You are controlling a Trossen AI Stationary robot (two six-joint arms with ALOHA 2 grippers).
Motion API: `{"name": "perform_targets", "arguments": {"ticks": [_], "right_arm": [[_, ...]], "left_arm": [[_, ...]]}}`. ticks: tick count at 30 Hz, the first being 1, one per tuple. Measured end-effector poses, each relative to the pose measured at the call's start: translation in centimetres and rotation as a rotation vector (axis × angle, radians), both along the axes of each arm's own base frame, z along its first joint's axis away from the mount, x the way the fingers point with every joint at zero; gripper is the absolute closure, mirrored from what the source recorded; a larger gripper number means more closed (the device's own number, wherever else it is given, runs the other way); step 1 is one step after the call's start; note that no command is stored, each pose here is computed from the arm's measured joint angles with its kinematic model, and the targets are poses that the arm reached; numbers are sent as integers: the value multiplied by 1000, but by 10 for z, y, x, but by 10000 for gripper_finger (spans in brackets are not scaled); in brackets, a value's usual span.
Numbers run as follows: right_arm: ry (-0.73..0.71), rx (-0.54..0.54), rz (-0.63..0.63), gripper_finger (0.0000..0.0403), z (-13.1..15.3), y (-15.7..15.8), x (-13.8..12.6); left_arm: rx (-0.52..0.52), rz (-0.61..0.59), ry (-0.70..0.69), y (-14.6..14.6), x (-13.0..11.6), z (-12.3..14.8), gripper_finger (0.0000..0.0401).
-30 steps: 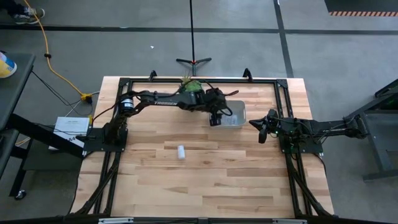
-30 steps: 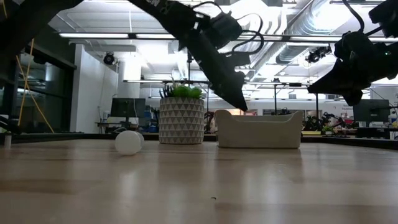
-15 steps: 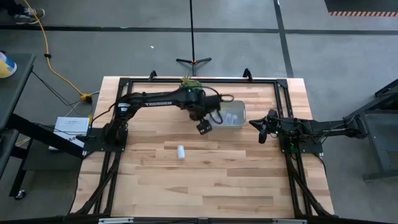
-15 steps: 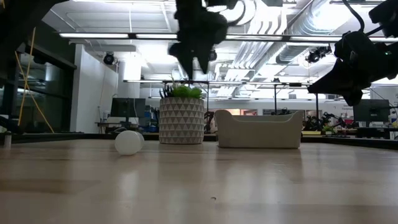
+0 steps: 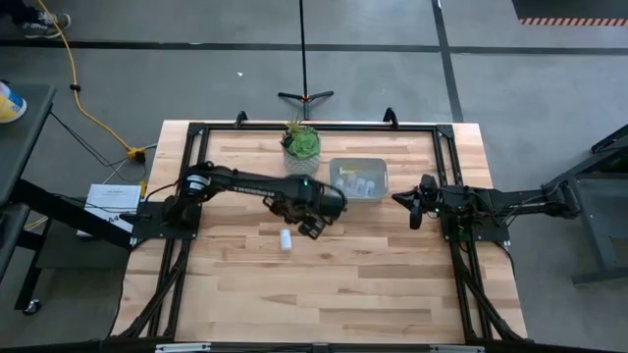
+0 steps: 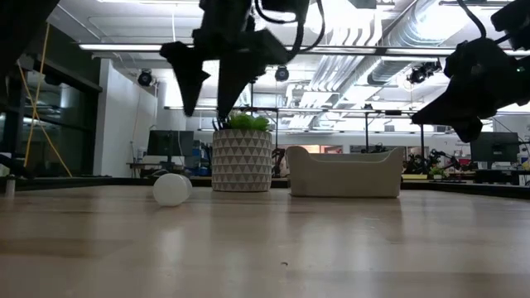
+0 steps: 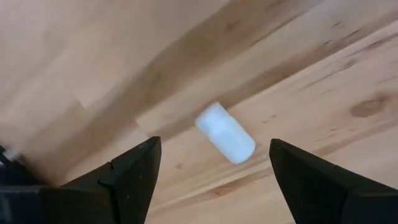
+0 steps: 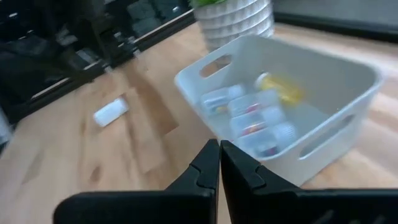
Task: Pick and place pill bottles into a basket
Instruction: Put the white medicine bottle into the gray bin
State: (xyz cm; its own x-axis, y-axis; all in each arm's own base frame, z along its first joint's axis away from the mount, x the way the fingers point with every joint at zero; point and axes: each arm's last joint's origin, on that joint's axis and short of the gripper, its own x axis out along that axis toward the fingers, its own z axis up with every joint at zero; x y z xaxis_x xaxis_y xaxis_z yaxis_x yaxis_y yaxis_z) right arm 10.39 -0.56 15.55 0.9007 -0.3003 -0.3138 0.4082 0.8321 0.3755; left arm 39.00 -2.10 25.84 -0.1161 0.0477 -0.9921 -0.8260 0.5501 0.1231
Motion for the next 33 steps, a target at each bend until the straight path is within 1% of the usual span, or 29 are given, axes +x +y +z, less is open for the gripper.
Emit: {"name": "perform_targets", "arguments": {"ticks": [5,8,11,15,18,20,22,25,27,29,33], "right_arm": [[5,37,105,396,-1,3,1],[5,57,139,396,-1,4,1],[-2,98,145,396,-1,5,1],[-2,126,178,396,-1,6,1],[3,129,220,396,-1,7,1],[4,132,231,396,-1,7,1],[3,131,231,396,-1,7,1],[4,128,232,396,-1,7,1],[8,104,241,396,-1,7,1],[12,82,252,396,-1,8,1],[13,82,255,396,-1,8,1]], "left_arm": [[22,94,28,-19,-4,-13,66],[49,154,43,-30,-6,-21,66],[71,217,9,-37,-6,-30,66],[109,311,-4,-37,-7,-44,66],[109,425,31,-37,-11,-54,66],[115,485,25,-38,-12,-59,66],[112,523,12,-38,-12,-66,66],[60,570,-51,-39,-6,-76,66],[54,594,-66,-39,-6,-81,66],[57,619,-65,-39,-7,-85,66],[67,655,-16,-39,-13,-90,66]]}}
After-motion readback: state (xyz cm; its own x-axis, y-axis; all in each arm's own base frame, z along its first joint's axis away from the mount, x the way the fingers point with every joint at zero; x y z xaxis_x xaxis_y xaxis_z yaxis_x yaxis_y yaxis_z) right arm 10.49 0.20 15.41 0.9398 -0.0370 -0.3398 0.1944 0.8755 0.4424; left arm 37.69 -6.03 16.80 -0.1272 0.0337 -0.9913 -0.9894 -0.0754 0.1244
